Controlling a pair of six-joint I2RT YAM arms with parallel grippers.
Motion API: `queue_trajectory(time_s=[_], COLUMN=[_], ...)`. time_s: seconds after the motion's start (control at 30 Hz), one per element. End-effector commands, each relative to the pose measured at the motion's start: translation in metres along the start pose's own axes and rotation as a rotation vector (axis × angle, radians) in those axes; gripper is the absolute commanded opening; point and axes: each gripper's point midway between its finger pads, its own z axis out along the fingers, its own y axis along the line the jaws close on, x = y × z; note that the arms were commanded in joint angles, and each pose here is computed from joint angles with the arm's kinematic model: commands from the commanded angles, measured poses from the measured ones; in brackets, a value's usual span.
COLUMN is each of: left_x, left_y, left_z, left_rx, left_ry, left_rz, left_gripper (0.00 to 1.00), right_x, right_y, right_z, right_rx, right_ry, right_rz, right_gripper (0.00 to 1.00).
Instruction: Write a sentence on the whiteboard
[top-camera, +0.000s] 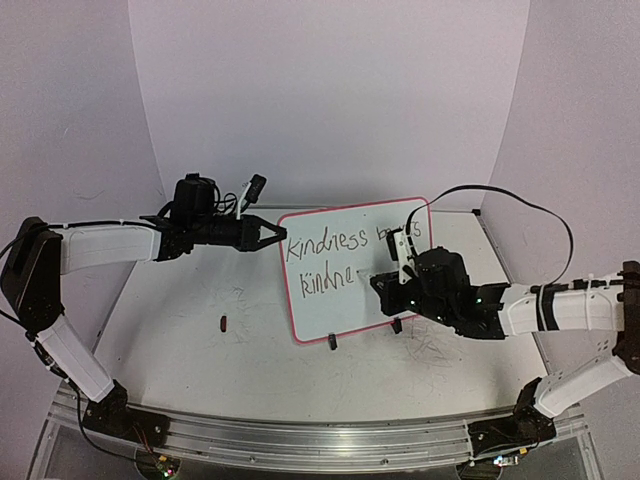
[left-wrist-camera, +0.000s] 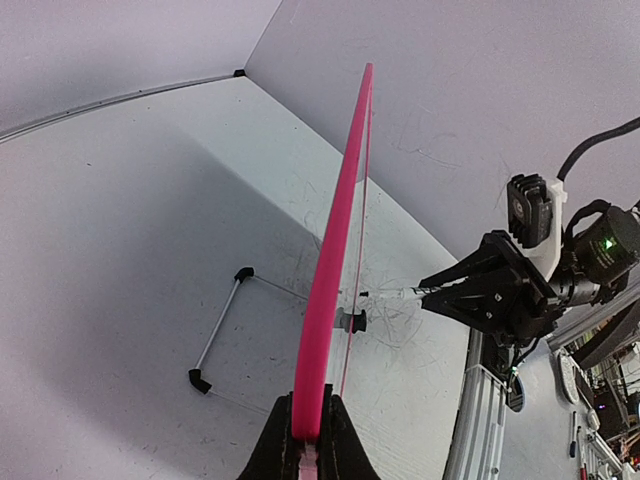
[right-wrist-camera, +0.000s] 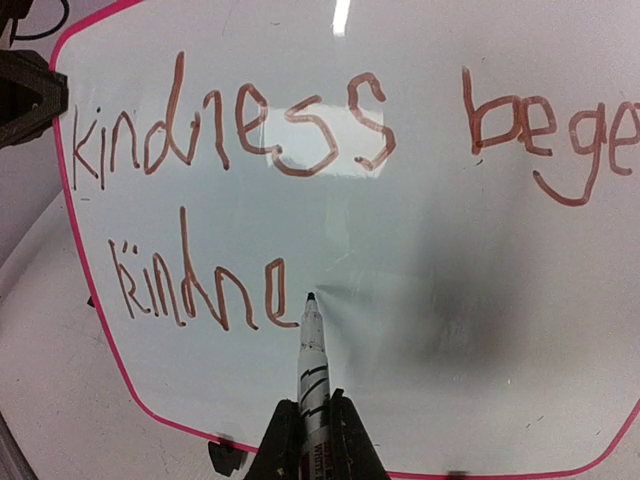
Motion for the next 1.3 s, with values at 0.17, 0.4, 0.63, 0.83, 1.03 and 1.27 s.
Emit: queue_trajectory(time_s=[0.17,0.4,0.63,0.83,1.03,1.27], left_x=[-0.011,-0.011,-0.011,-0.011,-0.01,-0.01], left_y=[-0.008,-0.008,-0.009,-0.008,-0.007,-0.008], left_z=[0.0,0.0,0.0,0.0,0.001,0.001], left_rx=[-0.001,0.0,0.001,0.001,0.002,0.002], left_ry=[-0.015,-0.015,-0.015,-0.013,-0.011,-0.012], left_rz=[0.068,0.07,0.069,0.067,0.066,0.066], left_gripper=[0.0,0.0,0.0,0.0,0.0,0.0], right_x=[-0.019,-0.013,0.001,0.007,0.007,0.011], right_y=[0.003,0.004,0.006,0.0,-0.01,-0.016], right_z=[0.008,0.012,0.012,0.011,0.006,0.001], right_rx=[0.002,0.0,-0.018,0.009,0.056,0.076], right_ry=[-0.062,-0.043,-0.003,0.012,0.005,0.01], right_rz=[0.014,-0.004,-0.009,-0.01,-0.007,-0.002], right_gripper=[0.0,0.0,0.0,0.0,0.0,0.0])
